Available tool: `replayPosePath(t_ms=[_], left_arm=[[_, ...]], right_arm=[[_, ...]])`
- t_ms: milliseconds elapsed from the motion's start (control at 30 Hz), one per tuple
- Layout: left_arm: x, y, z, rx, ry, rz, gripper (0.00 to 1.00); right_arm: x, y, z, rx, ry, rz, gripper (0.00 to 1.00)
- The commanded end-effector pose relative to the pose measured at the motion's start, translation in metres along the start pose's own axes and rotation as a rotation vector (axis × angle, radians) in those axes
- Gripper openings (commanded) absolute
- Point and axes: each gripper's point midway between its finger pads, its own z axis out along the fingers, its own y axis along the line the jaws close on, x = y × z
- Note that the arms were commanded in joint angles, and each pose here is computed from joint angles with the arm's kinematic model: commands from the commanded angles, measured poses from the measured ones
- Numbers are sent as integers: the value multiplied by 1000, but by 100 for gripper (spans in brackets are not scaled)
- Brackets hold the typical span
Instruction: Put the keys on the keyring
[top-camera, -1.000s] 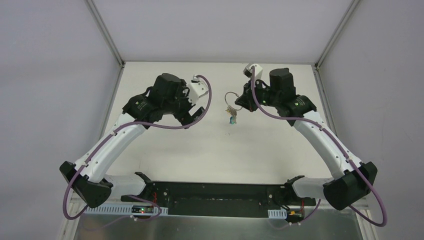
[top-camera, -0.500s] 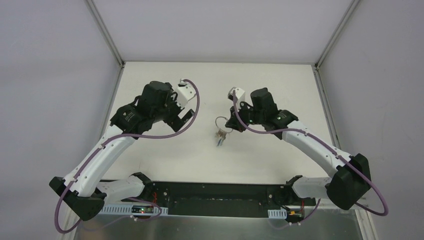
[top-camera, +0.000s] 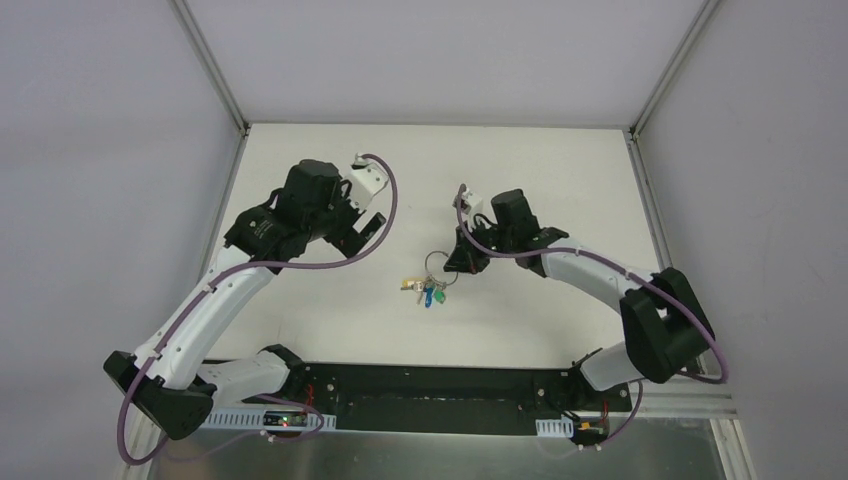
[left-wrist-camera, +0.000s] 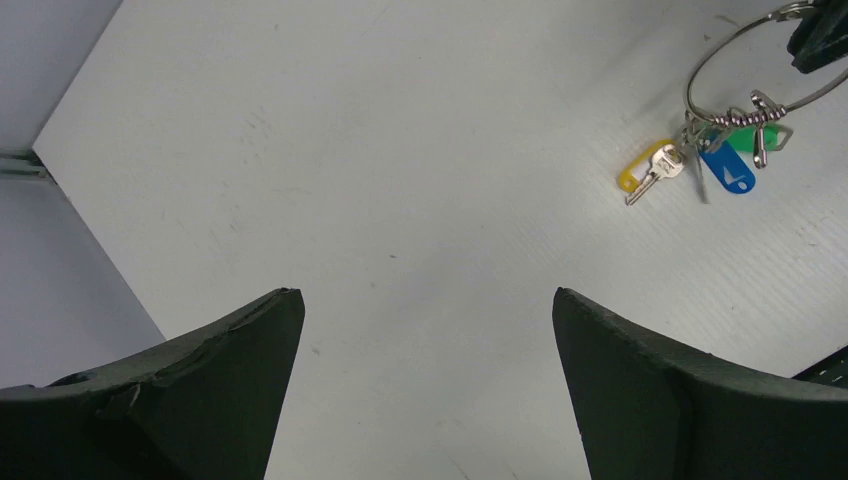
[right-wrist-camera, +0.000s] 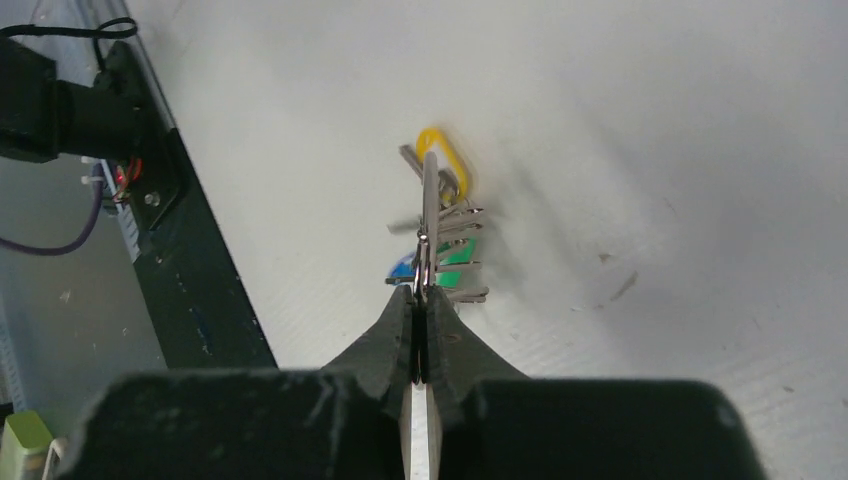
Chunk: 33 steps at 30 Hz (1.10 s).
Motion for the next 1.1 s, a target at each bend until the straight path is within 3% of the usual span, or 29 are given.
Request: replayPosePath(t_ms=[0, 300, 633, 1067], left_arm=[[-10, 2, 5, 4, -31, -16, 99], [-21, -8, 7, 65, -66, -26, 99], [-24, -22, 8, 140, -87, -28, 99], [-15, -31, 5, 175, -94, -22, 99]], right_arm=[[-6, -33, 3, 41, -44, 86, 0], [-11, -86, -14, 133, -98, 185, 0], [7, -133, -15, 236, -49, 357, 0], [24, -174, -26, 323, 16, 453, 18]])
